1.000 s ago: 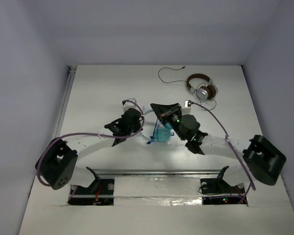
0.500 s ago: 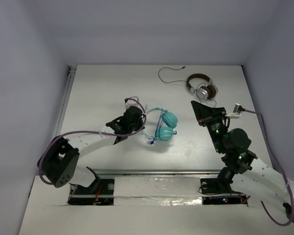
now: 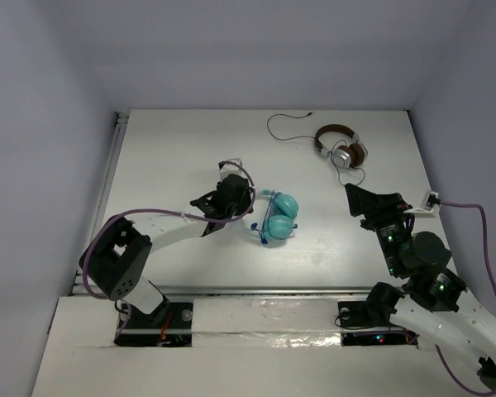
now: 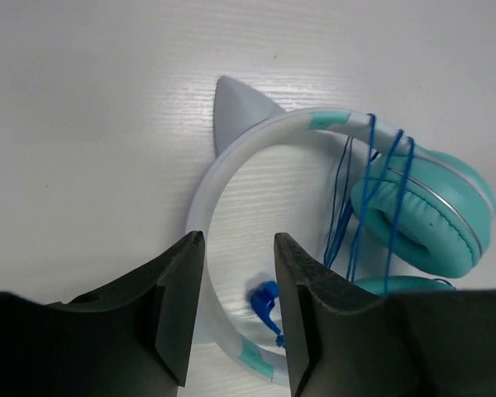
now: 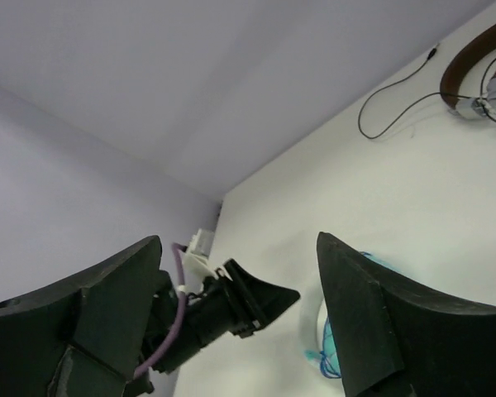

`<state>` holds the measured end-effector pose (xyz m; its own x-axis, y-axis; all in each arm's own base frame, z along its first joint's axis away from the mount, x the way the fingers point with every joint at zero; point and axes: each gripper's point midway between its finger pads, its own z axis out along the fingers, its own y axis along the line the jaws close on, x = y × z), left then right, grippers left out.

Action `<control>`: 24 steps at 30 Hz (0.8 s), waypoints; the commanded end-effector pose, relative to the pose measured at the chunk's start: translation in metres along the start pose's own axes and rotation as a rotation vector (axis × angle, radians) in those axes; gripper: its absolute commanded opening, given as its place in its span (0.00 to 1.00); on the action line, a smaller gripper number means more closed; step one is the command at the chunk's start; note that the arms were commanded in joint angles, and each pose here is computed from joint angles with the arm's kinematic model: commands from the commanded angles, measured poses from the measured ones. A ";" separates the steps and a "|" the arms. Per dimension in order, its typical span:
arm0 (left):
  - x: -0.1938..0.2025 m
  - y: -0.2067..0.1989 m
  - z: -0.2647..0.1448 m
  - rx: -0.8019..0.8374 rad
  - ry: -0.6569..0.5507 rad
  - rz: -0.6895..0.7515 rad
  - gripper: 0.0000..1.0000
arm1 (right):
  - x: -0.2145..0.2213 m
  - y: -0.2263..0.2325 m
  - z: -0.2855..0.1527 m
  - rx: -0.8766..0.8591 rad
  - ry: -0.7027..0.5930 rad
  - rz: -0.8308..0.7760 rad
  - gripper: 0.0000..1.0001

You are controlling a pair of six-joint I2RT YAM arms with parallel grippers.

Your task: Wrap the headphones

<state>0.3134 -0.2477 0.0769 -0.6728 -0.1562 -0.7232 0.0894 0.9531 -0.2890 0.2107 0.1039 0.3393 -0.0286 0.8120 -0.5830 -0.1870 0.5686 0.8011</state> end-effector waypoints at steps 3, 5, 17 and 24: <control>-0.045 -0.014 -0.011 0.023 -0.137 -0.046 0.43 | -0.030 -0.004 -0.009 0.037 -0.066 -0.042 0.86; -0.057 -0.013 -0.023 0.024 -0.179 -0.058 0.49 | -0.040 -0.001 -0.014 0.024 -0.081 -0.041 0.91; -0.149 -0.017 -0.180 0.275 -0.532 -0.186 0.76 | -0.076 -0.010 -0.031 0.104 -0.122 -0.119 0.06; -0.161 -0.008 -0.235 0.357 -0.616 -0.207 0.86 | -0.086 -0.008 -0.042 0.080 -0.125 -0.099 0.59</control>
<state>0.2537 -0.1734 0.3506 -0.1676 -0.5743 -0.8013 0.3077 0.7417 -0.5960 0.1800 0.0377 0.3697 0.0827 0.7607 -0.6438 -0.1192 0.6490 0.7514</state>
